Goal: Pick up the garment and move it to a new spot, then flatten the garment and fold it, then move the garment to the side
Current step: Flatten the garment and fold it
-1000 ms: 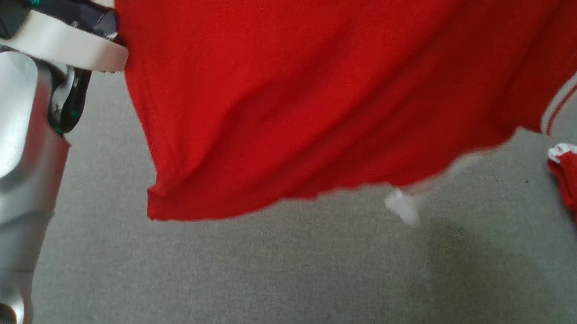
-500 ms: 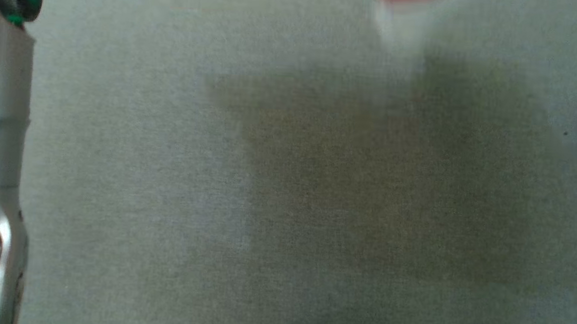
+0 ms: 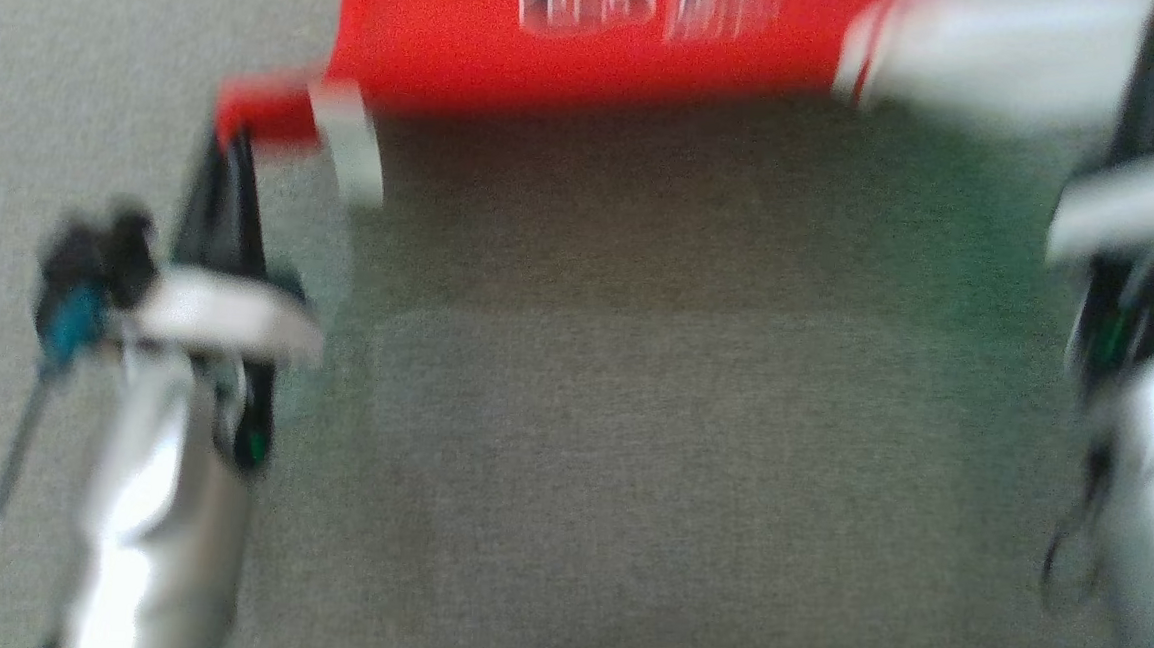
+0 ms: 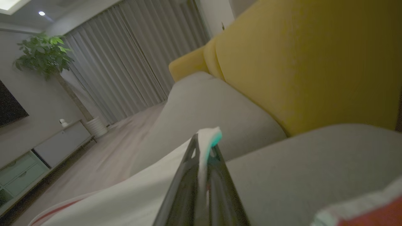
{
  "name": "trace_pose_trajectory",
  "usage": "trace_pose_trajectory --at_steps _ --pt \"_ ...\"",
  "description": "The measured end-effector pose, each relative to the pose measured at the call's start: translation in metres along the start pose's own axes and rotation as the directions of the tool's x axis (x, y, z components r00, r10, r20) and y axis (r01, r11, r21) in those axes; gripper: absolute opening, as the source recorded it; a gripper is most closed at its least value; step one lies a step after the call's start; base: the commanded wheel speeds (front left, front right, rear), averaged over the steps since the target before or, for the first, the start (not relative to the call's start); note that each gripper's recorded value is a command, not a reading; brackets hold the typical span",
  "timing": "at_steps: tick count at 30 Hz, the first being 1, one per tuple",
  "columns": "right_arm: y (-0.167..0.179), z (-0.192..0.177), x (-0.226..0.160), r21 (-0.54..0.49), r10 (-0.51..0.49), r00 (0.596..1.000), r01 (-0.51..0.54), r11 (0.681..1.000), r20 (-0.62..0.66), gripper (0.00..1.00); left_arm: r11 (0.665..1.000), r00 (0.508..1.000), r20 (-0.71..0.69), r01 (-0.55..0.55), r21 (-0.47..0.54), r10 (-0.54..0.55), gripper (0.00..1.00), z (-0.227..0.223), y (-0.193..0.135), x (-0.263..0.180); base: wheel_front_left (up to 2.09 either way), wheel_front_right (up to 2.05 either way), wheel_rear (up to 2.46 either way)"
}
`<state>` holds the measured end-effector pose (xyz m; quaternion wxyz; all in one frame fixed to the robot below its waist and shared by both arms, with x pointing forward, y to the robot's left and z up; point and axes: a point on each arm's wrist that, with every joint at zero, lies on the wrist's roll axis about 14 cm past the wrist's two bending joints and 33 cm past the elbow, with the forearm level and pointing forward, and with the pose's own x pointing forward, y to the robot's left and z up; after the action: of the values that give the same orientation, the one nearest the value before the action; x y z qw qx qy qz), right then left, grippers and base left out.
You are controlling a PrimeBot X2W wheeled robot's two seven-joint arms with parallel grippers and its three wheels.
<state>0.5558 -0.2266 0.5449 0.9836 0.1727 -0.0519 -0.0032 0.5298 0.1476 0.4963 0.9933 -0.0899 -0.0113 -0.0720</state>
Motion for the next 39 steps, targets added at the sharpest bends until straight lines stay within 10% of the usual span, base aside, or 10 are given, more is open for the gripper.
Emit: trace_pose_trajectory --at_steps 7,20,28,39 --pt "-0.042 -0.102 -0.127 0.106 -0.122 0.945 0.161 0.981 -0.303 0.00 0.995 0.973 -0.227 -0.059 -0.085 0.039 0.00 -0.082 -0.007 -0.081 0.00 0.00 0.00" --pt "-0.036 -0.130 -0.259 0.214 -0.124 0.885 0.241 0.947 -0.449 0.00 0.981 0.941 -0.330 -0.125 -0.146 0.071 0.00 -0.109 -0.012 -0.198 0.00 0.00 0.00" --pt "-0.030 -0.104 -0.242 0.242 -0.096 0.921 0.198 0.950 -0.376 0.00 0.986 0.954 -0.293 -0.102 -0.132 0.059 0.00 -0.098 -0.016 -0.204 0.00 0.00 0.00" --pt "-0.005 -0.085 -0.128 0.158 -0.015 0.942 0.072 0.985 -0.335 0.00 0.995 0.978 -0.206 -0.045 -0.088 0.026 0.00 -0.071 -0.020 -0.117 0.00 0.00 0.00"
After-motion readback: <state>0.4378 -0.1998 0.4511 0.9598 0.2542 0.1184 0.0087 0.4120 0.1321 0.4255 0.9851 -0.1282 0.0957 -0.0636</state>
